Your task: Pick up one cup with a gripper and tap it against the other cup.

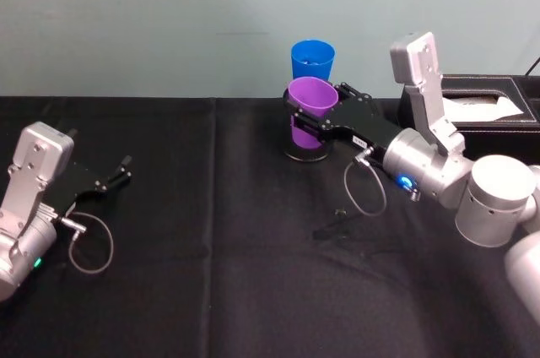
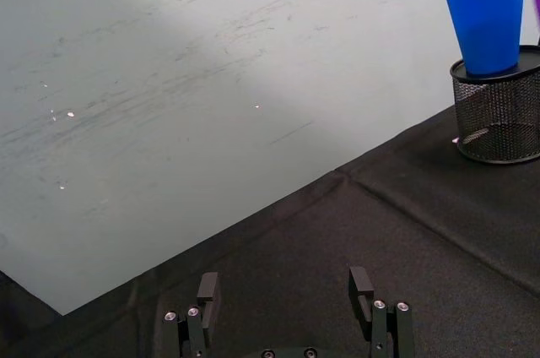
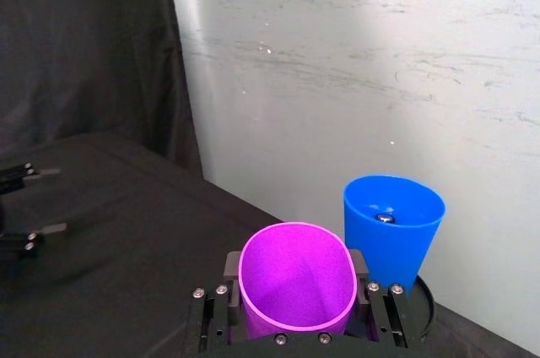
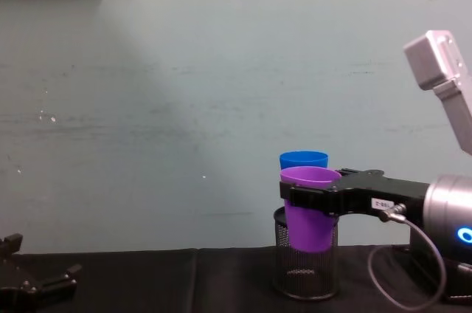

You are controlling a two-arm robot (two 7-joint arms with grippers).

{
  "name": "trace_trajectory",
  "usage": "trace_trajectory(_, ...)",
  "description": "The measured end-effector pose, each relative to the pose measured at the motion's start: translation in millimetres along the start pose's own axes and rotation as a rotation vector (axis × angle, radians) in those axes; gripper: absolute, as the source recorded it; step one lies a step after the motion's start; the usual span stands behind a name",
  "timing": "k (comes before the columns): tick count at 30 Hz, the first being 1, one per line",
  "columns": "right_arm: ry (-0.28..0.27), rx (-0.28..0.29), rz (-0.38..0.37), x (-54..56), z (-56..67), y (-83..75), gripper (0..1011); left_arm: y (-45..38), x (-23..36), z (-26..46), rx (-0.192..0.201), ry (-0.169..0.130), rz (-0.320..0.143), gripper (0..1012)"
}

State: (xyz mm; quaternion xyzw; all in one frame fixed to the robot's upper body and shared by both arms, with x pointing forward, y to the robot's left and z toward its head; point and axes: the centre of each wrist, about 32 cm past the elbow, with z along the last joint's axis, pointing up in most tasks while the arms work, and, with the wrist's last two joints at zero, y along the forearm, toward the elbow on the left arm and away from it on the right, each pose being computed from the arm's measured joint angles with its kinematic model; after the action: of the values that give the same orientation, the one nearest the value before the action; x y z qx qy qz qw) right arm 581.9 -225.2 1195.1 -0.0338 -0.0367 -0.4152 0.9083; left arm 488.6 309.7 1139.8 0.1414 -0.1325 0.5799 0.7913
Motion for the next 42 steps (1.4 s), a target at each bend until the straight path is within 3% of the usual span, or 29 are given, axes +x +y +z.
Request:
trace_trajectory(22, 0.006, 0.003, -0.032, 18.0, 8.0, 29.8, 730, 0.0, 0.0, 0.0, 0.0, 0.0, 0.0, 1000)
trace_trajectory(42, 0.004, 0.005, -0.03, 24.7, 15.6, 38.9, 730, 0.0, 0.0, 0.0, 0.0, 0.0, 0.0, 1000)
